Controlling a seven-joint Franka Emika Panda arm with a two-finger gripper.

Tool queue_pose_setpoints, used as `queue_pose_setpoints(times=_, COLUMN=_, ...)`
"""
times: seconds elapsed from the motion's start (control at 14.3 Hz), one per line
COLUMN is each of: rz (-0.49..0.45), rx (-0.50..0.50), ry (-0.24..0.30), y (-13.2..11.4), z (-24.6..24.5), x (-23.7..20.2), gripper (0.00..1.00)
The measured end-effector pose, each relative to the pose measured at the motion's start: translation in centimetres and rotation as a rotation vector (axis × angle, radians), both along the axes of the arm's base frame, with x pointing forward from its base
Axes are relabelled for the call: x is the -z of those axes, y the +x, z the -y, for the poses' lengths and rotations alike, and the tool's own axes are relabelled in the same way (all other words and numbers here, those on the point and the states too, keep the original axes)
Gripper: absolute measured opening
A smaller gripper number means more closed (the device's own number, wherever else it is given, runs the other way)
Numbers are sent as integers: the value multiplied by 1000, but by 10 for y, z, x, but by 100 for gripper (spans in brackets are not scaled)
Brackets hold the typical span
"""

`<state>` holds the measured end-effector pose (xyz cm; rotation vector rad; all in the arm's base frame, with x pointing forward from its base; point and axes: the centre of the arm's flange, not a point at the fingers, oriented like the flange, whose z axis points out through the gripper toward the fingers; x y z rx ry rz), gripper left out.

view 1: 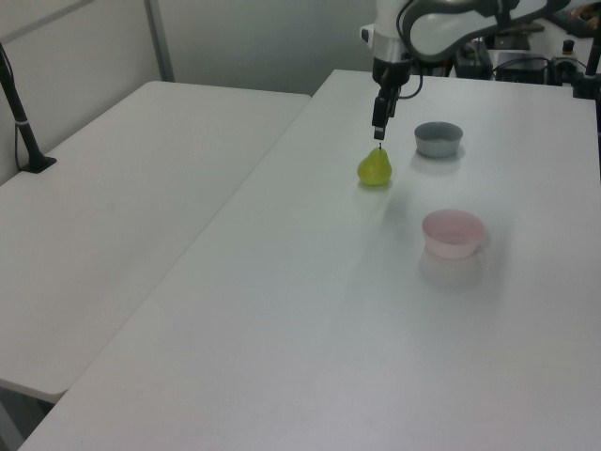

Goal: Place the pear in the bowl
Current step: 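Lower the gripper around the pear and close its fingers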

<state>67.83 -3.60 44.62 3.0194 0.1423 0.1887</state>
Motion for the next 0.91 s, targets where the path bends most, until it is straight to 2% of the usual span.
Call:
queue_pose_setpoints(times=0.35, rz=42, rx=-14, ry=-29, y=21, z=14, x=51, gripper=100)
queue_pose_setpoints(times=0.91, rz=-1, rx=-15, ry=-52, y=22, z=26, x=86, gripper=100)
